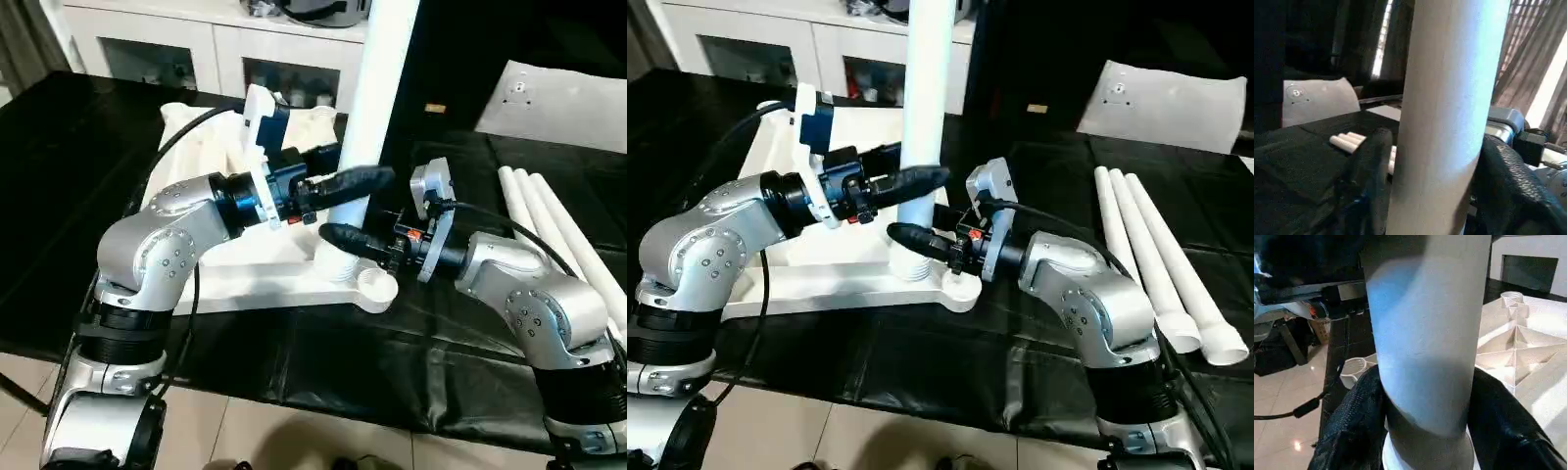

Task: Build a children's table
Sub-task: Pick table leg

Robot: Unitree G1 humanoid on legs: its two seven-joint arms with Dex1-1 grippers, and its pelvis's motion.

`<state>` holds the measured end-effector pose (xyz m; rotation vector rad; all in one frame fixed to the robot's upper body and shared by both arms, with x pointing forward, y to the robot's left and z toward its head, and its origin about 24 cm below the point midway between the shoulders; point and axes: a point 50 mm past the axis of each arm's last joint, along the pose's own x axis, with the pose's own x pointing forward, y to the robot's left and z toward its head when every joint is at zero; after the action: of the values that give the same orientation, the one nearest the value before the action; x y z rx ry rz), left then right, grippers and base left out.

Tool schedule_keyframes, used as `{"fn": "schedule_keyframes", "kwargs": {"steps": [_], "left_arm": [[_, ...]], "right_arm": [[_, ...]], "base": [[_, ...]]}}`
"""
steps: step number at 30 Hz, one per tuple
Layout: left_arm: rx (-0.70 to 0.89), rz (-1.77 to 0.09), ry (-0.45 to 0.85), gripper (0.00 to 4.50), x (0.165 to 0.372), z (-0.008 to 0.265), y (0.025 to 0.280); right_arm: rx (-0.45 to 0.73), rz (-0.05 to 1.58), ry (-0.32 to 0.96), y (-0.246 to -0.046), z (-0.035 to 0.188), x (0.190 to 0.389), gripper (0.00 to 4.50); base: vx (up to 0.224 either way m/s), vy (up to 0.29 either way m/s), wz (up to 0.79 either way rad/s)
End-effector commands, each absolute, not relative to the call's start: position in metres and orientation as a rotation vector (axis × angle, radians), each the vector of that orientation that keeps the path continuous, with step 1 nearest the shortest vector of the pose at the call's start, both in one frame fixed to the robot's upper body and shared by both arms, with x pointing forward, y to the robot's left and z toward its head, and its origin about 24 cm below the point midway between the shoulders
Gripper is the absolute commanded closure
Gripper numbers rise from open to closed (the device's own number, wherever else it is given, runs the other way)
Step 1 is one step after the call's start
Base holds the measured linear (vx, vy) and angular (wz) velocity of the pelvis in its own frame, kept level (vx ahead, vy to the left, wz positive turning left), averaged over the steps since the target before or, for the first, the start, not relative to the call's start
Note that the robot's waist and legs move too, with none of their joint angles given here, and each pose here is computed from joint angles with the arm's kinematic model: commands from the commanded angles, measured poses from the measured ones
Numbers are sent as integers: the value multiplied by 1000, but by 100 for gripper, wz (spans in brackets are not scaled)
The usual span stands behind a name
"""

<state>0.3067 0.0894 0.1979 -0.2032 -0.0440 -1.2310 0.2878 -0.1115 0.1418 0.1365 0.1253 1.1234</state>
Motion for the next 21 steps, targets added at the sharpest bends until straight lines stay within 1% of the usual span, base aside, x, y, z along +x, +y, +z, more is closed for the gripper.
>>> {"fn": "schedule_keyframes", "kwargs": {"steps": [1,5,9,15,19,21], "left_arm": [[-197,-1194,-39,223,309,197,92],[-209,-1201,-40,253,307,196,91],[-212,-1210,-38,262,307,195,91],[-225,-1190,-21,262,310,196,91],[-291,-1121,24,262,317,197,91],[-297,-1106,34,262,319,197,92]], "right_arm": [[127,1117,106,-112,145,290,257],[123,1113,104,-112,144,290,257],[121,1113,106,-112,144,291,259],[119,1110,106,-112,145,292,259],[114,1094,109,-113,145,293,259],[111,1078,112,-113,145,294,259]], "base": [[0,0,0],[0,0,0],[0,0,0],[0,0,0],[0,0,0],[0,0,0]]}}
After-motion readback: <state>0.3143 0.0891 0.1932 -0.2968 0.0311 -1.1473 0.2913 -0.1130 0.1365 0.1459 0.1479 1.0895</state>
